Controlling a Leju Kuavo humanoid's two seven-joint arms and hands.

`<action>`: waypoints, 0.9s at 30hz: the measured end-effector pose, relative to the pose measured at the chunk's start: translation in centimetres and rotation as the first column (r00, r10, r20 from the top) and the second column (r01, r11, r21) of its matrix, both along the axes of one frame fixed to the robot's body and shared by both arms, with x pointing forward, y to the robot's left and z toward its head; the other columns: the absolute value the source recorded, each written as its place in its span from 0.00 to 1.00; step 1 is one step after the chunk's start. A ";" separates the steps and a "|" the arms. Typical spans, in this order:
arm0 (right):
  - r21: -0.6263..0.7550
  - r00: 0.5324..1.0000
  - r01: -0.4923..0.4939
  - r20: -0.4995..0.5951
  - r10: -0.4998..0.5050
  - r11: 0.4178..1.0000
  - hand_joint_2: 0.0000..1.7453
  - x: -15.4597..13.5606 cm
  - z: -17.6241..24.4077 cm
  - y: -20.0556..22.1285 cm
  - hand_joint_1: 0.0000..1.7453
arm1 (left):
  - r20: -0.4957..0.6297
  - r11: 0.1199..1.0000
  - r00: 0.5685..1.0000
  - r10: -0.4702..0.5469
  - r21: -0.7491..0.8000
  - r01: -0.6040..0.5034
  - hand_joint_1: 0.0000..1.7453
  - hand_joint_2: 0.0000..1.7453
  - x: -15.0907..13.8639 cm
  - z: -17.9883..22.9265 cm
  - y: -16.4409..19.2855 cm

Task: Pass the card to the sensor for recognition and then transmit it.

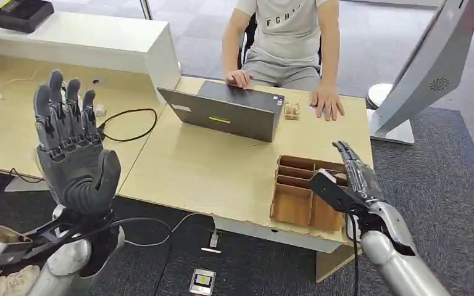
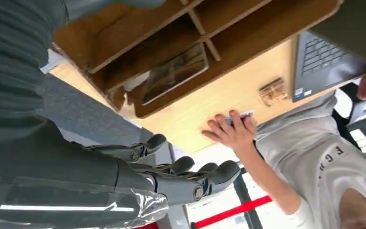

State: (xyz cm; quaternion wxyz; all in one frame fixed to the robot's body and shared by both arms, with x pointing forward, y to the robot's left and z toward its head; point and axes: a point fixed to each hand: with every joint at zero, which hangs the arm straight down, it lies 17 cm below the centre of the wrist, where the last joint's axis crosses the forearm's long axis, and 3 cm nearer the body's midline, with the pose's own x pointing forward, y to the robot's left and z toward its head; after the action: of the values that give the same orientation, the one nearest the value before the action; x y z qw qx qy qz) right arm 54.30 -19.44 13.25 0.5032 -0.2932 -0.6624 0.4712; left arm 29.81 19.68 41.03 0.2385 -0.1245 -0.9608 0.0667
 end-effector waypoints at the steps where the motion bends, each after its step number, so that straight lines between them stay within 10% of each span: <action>1: 0.005 1.000 -0.011 0.003 0.011 1.000 1.00 0.1 0.2 0.6 0.00 | 0.000 1.000 1.000 0.007 -0.001 -0.007 0.00 1.00 -0.1 0.0 0.1; 15: 0.015 0.998 -0.059 0.007 0.059 0.998 1.00 0.7 0.6 4.3 0.00 | 0.013 0.999 0.999 0.032 0.007 -0.032 0.00 1.00 -1.0 0.2 0.4; 27: -0.122 0.997 0.078 -0.011 -0.080 0.989 1.00 2.6 -2.1 -1.8 0.00 | 0.023 0.999 0.999 0.047 0.014 -0.047 0.00 1.00 -1.5 0.5 0.8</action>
State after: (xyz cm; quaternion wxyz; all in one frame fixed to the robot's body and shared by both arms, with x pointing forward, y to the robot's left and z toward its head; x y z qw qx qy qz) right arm 56.87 -21.22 11.19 0.5082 -0.3453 -0.6163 0.4926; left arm 28.30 20.47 41.56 0.2267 -0.1009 -0.9666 0.0641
